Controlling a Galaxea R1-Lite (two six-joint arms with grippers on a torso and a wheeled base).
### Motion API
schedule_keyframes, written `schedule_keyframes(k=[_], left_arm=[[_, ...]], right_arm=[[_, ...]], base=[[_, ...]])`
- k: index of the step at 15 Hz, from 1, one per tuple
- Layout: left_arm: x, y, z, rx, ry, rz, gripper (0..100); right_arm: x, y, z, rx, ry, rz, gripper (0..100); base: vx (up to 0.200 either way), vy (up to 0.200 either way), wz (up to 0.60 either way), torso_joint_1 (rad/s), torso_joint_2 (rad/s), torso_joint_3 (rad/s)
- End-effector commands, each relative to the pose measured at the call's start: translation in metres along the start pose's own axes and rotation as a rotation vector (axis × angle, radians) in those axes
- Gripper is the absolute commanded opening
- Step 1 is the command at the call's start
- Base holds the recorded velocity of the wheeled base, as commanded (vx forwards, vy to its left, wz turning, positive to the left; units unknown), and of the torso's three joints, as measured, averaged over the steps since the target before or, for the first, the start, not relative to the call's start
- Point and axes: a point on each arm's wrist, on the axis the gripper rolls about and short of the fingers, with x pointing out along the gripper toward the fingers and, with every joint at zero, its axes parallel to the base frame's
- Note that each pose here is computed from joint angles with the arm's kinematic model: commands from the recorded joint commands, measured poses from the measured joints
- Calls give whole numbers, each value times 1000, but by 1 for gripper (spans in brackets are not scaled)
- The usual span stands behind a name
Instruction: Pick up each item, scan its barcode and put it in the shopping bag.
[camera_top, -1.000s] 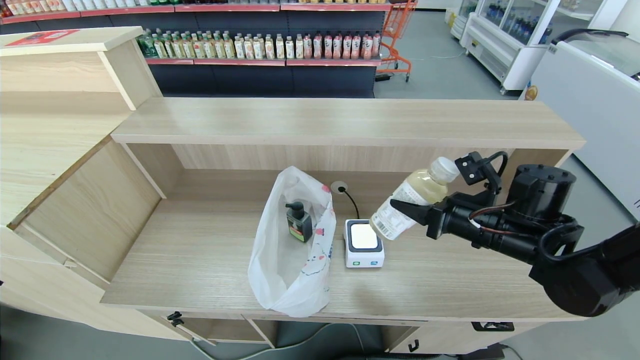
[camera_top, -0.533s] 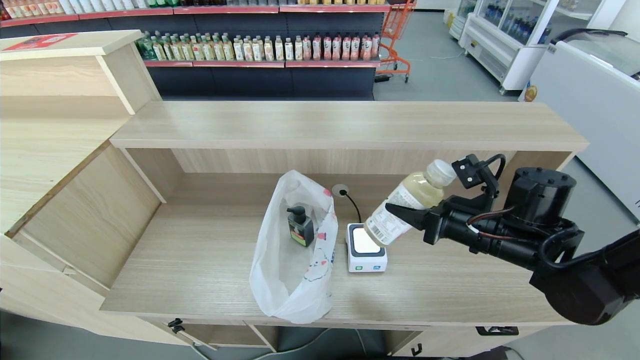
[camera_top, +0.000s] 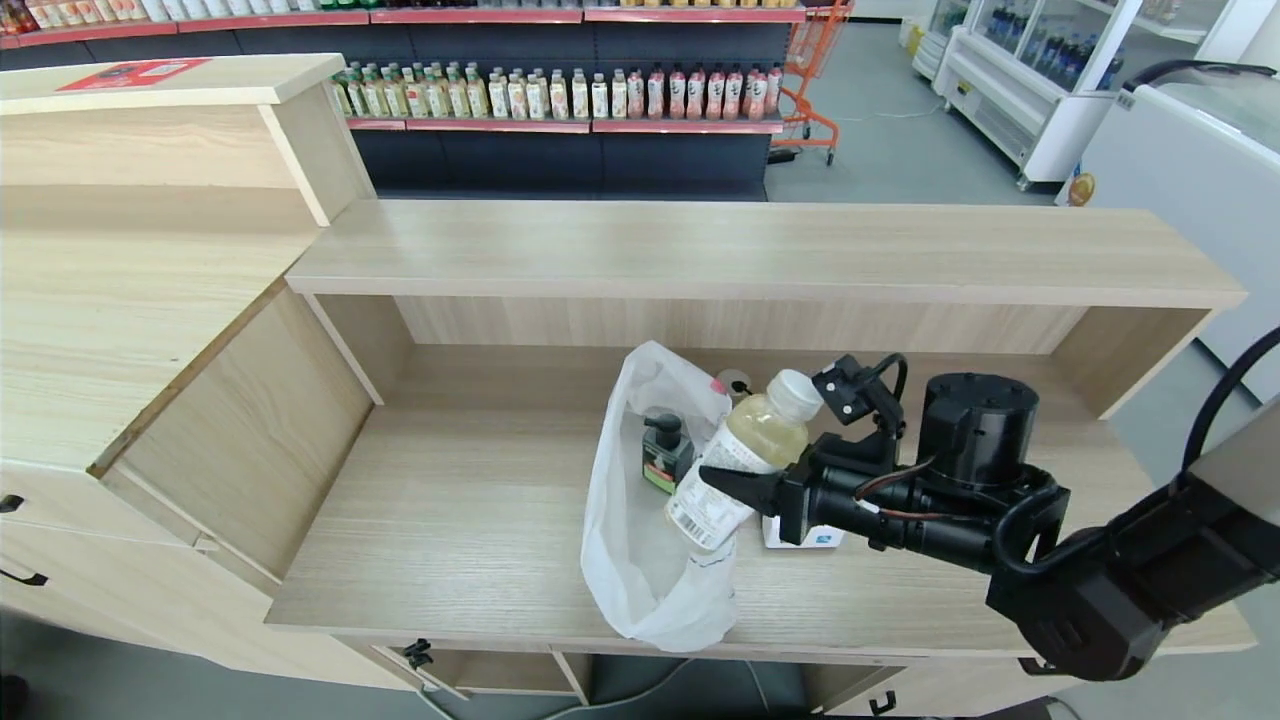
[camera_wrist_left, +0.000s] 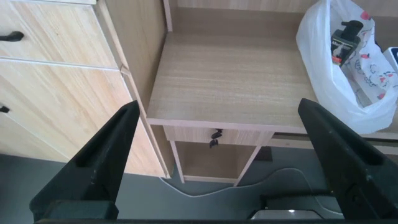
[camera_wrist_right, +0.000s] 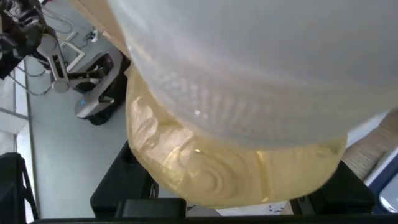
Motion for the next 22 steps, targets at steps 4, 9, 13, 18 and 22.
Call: schedule_keyframes(k=[4,9,13,18,22], left_arm=[[0,0,0,-1,1,1,100],[0,0,0,-1,1,1,100],[0,0,0,-1,1,1,100],[0,0,0,-1,1,1,100],[0,0,0,-1,1,1,100]], right_arm=[[24,-11,-41,-67,36,9,0],[42,-20,-61,-180,53,10,0],[73,-29,-67,-255,16,-32,0],[88,-39,-94,-360,64,-40,0],[92,-46,-108,-438,90,-56,0]], base=[[0,0,0,0,0,0],[0,0,0,0,0,0],[0,0,0,0,0,0],[0,0,0,0,0,0],[0,0,0,0,0,0]])
